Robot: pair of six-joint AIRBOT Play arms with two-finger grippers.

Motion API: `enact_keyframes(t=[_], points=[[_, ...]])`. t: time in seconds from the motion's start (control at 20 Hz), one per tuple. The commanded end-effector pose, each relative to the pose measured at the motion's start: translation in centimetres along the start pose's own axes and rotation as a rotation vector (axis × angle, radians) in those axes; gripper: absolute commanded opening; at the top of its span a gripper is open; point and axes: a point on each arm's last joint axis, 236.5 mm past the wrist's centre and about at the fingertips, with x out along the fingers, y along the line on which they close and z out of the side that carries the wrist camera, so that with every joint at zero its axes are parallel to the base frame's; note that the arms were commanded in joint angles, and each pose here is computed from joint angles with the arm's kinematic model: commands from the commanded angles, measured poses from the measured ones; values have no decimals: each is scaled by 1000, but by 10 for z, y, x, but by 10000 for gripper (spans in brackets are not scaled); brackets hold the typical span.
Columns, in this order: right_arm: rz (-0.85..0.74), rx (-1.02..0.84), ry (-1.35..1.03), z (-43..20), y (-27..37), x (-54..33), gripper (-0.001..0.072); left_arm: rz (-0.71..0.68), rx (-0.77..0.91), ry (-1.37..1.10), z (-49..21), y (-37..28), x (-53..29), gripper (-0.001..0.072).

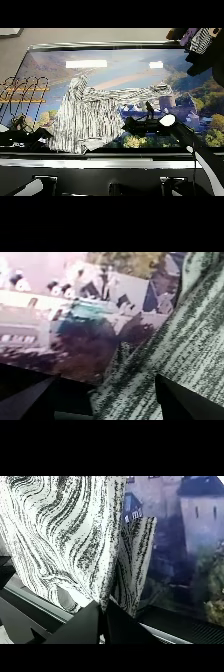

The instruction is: Fold the clothes and pants, and hang the long-sleeved shirts on hangers.

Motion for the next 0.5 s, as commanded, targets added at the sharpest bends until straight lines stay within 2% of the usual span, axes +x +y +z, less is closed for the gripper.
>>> enact_keyframes(t=[0.0, 0.05, 0.1, 0.25, 0.45], points=[[-4, 0, 1, 0, -1, -3, 28, -1, 53, 56, -12, -15, 21, 653], [3, 3, 0, 0, 1, -3, 28, -5, 66, 68, -15, -20, 24, 427], [12, 1, -9, 2, 5, -5, 27, -26, 69, 73, -16, -28, 23, 22], [8, -166, -147, 41, 43, -32, 26, -191, 69, -46, 18, -86, -13, 20], [-90, -447, -484, 123, 136, -131, 26, -300, 347, -397, 76, -196, -145, 19]])
